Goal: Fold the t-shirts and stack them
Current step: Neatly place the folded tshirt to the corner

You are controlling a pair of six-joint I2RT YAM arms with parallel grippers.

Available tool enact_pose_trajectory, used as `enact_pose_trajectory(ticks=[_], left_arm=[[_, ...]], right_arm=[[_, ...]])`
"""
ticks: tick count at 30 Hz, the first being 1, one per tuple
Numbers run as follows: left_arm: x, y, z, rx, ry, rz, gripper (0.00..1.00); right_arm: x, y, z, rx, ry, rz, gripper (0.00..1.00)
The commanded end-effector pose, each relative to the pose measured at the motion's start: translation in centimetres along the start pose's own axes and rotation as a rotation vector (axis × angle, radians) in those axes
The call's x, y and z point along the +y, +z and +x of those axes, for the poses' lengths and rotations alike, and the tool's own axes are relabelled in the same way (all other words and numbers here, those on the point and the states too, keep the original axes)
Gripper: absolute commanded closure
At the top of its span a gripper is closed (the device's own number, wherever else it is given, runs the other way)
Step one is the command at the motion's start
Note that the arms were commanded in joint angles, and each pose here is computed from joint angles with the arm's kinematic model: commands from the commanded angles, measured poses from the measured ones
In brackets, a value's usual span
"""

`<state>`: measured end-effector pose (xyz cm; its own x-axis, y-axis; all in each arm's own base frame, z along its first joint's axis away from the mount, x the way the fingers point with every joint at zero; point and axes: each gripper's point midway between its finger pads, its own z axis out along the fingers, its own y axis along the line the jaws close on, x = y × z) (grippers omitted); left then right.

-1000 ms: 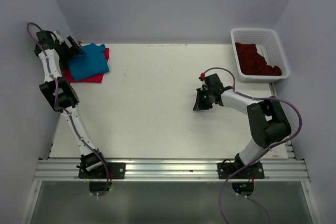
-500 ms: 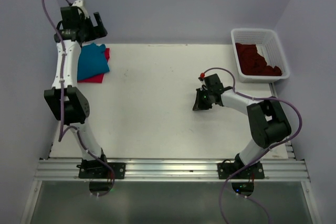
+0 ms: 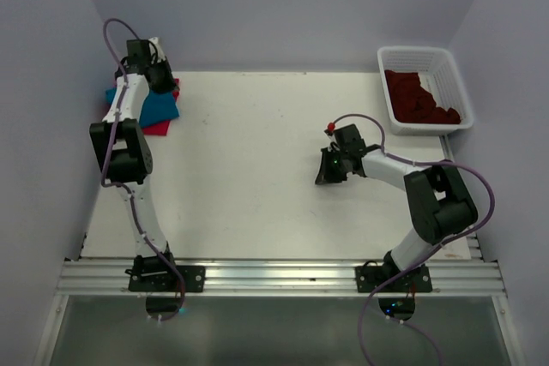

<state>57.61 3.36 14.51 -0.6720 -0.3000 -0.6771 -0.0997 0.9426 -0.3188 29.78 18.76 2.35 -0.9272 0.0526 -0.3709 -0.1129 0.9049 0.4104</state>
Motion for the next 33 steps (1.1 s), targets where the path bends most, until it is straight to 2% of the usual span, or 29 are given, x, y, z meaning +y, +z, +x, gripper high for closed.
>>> enact_pose_trajectory(ticks=[1,6,14,15,16,19,22,28,33], left_arm=[[-0.7,-0.4,-2.3,-0.069,-0.016,0.017,1.0],[3.6,-0.8,-2.4,-0.103,-0.074,-0.233,1.0],[7.6,-3.9,-3.0,-0.189,-0.099,-0.468,1.0],[8.4,-3.2,-1.7,-0.142,-0.113,-0.488,1.0],[9.9,-3.6,-2.3,-0.145,-0.135,-0.513,1.0],[14.7,-3.2,-0.1,-0.08,-0.198,-0.592,1.0],[17.4,-3.5,-0.1,-0.098,-0.255,-0.582,1.0],[20.8,-4.2,-1.7,-0.105,-0.251,-0.681,1.0],[23.9,-2.1,1.1,-0.031,-0.317,-0.648,1.0]], right_arm=[[1.0,-0.9,-0.4,-0.037,-0.013,-0.043,1.0],[0.6,-0.8,0.3,-0.023,-0.018,-0.035,1.0],[0.6,-0.7,0.3,-0.013,-0.023,-0.033,1.0],[0.6,-0.8,0.3,-0.012,-0.021,-0.033,1.0],[0.6,-0.8,0.4,-0.01,-0.022,-0.03,1.0],[0.6,-0.9,0.4,-0.011,-0.025,-0.029,1.0],[0.6,-0.8,0.5,-0.002,-0.026,-0.03,1.0],[0.5,-1.0,0.5,0.009,-0.03,-0.023,1.0],[0.6,-0.8,0.5,0.022,-0.033,-0.024,1.0]])
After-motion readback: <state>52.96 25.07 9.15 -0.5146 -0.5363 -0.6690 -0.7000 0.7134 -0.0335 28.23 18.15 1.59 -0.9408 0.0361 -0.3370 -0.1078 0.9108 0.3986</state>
